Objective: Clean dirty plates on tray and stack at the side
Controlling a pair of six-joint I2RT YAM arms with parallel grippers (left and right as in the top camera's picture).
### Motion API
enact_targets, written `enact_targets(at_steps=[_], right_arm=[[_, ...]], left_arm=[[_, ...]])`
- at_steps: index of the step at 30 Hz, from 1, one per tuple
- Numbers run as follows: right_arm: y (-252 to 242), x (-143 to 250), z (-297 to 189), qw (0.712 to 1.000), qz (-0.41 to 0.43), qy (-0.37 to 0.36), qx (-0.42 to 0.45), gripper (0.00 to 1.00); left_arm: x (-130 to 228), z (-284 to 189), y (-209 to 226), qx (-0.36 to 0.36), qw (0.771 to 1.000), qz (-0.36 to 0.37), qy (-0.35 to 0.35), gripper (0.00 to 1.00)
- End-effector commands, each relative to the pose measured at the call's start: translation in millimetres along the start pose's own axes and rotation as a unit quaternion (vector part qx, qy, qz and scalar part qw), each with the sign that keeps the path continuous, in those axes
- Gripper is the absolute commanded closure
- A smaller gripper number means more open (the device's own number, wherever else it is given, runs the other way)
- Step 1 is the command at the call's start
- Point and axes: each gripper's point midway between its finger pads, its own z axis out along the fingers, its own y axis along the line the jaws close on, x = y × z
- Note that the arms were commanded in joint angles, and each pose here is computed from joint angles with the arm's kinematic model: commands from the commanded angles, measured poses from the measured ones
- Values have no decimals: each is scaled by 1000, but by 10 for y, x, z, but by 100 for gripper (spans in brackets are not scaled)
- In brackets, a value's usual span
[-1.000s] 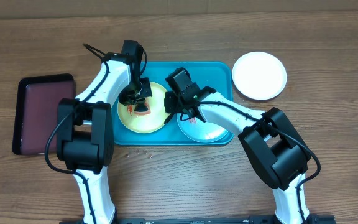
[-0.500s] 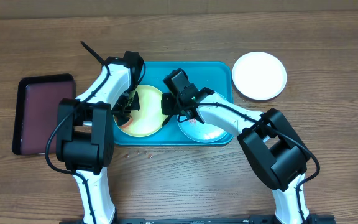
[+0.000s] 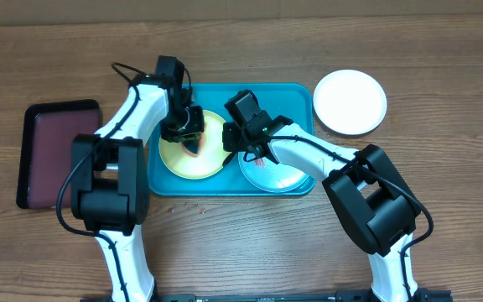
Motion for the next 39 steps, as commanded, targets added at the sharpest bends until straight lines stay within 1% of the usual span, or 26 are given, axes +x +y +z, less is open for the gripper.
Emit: enact_targets(at_steps=[1, 3, 5, 7, 9, 10, 12, 15, 18, 21, 24, 26, 27, 28, 29, 31, 32, 33, 38, 39], right_arm=[[21, -9, 0, 1000, -2, -4, -1, 95], [25, -14, 0, 1000, -2, -5, -2, 95], [24, -14, 0, 1000, -2, -5, -2, 95], [22, -11, 0, 1000, -2, -5, -1, 95], [17, -4, 0, 1000, -2, -3, 0, 95], [17, -3, 0, 1000, -2, -3, 0, 95], [18, -5, 0, 1000, -2, -4, 0, 95], [22, -11, 0, 1000, -2, -5, -1, 95], [23, -12, 0, 1000, -2, -5, -1, 95], [23, -12, 0, 1000, -2, -5, -1, 95], [23, -12, 0, 1000, -2, -5, -1, 95], [24, -14, 0, 1000, -2, -5, -2, 95], [26, -17, 0, 1000, -2, -6, -2, 95], [30, -22, 0, 1000, -2, -7, -3, 95], [35, -29, 0, 1000, -2, -8, -4, 95], [41, -35, 0, 1000, -2, -10, -5, 95], [40, -35, 0, 1000, -2, -9, -5, 95], [36, -29, 0, 1000, -2, -8, -4, 95], [30, -20, 0, 1000, -2, -7, -3, 95], [30, -21, 0, 1000, -2, -7, -3, 95]], left_arm=[[225, 166, -384, 86, 994, 52, 49, 96], [275, 175, -389, 80, 993, 63, 57, 96], [295, 186, -278, 48, 995, 58, 61, 96], [315, 184, -50, -13, 997, 34, 65, 96], [350, 135, 274, -99, 993, -6, 67, 96], [381, 88, 438, -144, 987, -24, 69, 96], [426, -6, 675, -209, 974, -47, 70, 96], [451, -168, 975, -293, 951, -71, 61, 96], [421, -308, 1180, -349, 931, -94, 41, 96], [364, -393, 1281, -375, 919, -124, 16, 96], [264, -381, 1276, -366, 918, -151, -12, 96], [190, -288, 1178, -330, 928, -169, -26, 96], [131, -185, 1051, -286, 942, -171, -28, 96], [79, -95, 903, -241, 957, -158, -25, 96], [21, -3, 701, -183, 974, -130, -19, 96], [-50, 91, 376, -95, 992, -85, -13, 96], [-69, 115, 235, -58, 996, -70, -12, 96], [-74, 125, 152, -38, 997, -64, -10, 96], [-6, 157, -55, -5, 999, -51, 5, 96], [15, 164, -109, 4, 999, -37, 9, 96]])
